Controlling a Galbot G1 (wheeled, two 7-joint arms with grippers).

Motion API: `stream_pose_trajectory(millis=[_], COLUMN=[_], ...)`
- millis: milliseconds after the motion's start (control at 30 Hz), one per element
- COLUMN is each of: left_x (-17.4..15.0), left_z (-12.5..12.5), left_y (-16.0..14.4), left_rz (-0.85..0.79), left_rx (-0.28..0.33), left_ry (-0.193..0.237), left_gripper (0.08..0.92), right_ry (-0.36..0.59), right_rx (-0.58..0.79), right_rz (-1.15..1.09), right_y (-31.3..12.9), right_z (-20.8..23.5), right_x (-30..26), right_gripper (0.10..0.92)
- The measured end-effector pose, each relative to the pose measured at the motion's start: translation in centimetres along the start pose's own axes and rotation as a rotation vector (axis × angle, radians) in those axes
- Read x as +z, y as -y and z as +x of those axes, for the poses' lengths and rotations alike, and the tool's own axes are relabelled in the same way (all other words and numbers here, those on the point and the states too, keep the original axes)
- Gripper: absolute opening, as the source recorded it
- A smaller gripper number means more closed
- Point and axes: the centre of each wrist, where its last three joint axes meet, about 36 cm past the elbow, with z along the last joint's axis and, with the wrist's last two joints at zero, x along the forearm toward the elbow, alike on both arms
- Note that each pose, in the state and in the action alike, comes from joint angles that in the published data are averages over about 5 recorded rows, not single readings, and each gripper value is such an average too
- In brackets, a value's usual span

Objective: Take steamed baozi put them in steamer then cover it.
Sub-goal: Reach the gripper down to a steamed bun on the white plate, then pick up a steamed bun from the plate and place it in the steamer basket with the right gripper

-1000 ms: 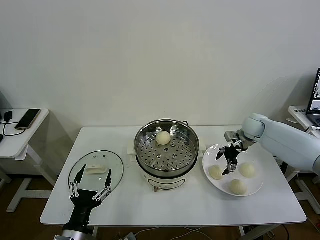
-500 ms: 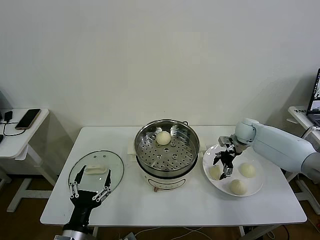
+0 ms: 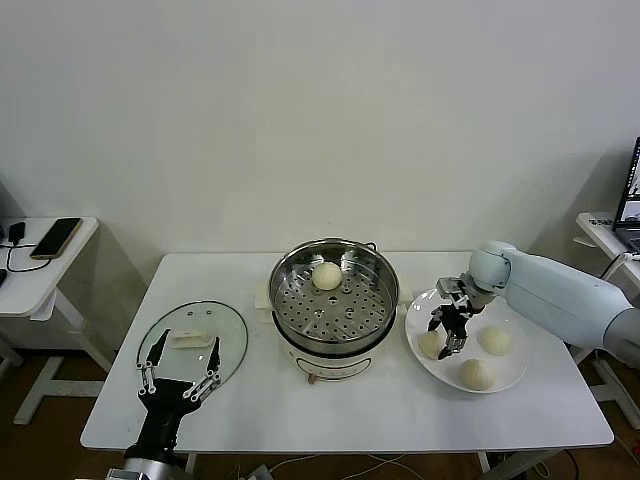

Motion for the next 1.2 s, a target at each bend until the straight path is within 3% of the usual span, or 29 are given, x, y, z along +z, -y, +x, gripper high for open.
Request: stream_pose_trajectory(millis=[333,533,700,900,1200], left_x=[-0.5,-1.0,-1.2,-1.5,-1.7], left_z=[-0.3,-0.5,-0.4,-0.5,-0.7], left_y=[0.3,0.5,0.8,1.1,1.2], left_rz=[0.006,0.012,0.021,0.031,0.032], left_rx=[0.017,0.030,0.037,0.041,0.040], left_ry=[0.022,0.037,0.046,0.058,0.066], left_gripper=[0.823,0.823,0.823,0.823,0.823], right_ry=[-0.020,-0.033,-0.031,0.000,0.014], right_rx=[0.015,0.037,0.046,0.044,0.040], right_rz=[0.100,0.199,0.283,0.329,0.328], right_y=[1.1,1.9,1.9,2.0,3.4], right_z=[10.1,18.0,22.1,22.4,17.3], right_x=[-2.9,-8.8,-14.8,-21.2,-28.3], right_gripper=[0.678,0.670,0.662,0.654,0.645])
